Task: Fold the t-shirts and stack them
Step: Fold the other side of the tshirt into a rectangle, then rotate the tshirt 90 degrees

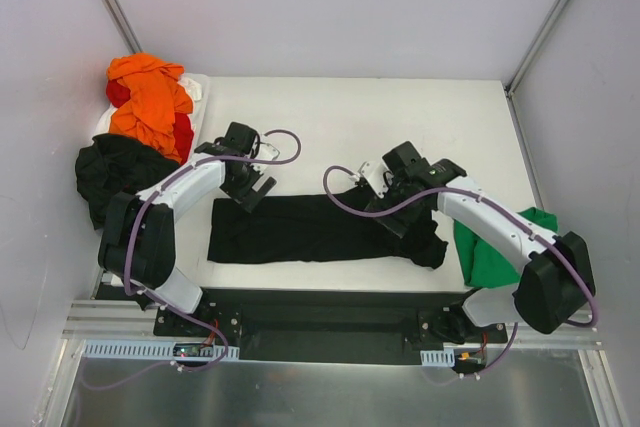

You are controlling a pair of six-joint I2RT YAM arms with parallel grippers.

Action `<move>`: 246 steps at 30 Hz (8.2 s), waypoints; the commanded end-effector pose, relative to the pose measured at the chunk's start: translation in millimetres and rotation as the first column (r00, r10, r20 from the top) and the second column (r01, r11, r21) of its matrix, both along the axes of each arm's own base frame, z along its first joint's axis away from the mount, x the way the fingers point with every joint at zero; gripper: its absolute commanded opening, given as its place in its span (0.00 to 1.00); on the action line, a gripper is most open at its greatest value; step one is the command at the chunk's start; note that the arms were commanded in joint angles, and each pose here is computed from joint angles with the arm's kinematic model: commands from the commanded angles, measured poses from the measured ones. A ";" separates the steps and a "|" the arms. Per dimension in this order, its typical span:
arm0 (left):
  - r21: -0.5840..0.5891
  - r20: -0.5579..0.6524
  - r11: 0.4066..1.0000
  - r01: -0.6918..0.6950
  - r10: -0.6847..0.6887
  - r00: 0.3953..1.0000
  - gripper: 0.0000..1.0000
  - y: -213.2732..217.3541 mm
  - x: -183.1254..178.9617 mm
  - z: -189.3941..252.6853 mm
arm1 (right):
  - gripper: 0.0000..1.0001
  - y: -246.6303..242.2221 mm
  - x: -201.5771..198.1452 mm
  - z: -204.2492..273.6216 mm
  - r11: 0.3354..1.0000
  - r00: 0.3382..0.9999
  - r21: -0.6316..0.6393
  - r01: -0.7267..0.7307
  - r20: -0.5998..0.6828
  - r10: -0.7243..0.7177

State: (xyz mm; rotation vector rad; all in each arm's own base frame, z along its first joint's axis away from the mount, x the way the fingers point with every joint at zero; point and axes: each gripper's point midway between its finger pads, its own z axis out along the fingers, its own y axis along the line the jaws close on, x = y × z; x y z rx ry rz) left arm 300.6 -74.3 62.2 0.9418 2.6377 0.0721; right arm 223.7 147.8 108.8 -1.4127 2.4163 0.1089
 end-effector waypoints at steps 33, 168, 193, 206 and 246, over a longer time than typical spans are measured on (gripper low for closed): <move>0.032 -0.068 0.999 -0.010 0.012 0.998 0.99 1.4 -2.7 -24.3 | 0.88 -21.6 -3.4 -82.5 0.991 0.987 -0.133 -0.004 -0.159 -0.017; 0.087 -0.511 0.863 0.497 -0.390 0.766 0.99 -115.8 -125.0 -44.5 | 0.99 -21.1 326.6 -54.1 0.970 0.963 -0.181 0.160 0.246 -0.113; 0.013 -0.531 0.880 0.476 -0.397 0.748 0.99 -102.8 -159.2 -22.8 | 0.99 -26.0 308.2 -67.6 0.968 0.973 -0.199 0.152 0.204 -0.111; -0.348 -0.614 0.804 0.482 -0.584 0.531 0.99 -137.8 -205.5 -5.1 | 0.99 -24.6 305.0 -64.9 0.968 0.973 -0.200 0.150 0.205 -0.108; -0.596 -0.654 0.738 0.316 -0.675 0.343 0.99 -205.8 -206.4 -4.3 | 0.96 13.6 395.3 -43.8 0.906 0.827 -0.416 0.077 0.534 0.175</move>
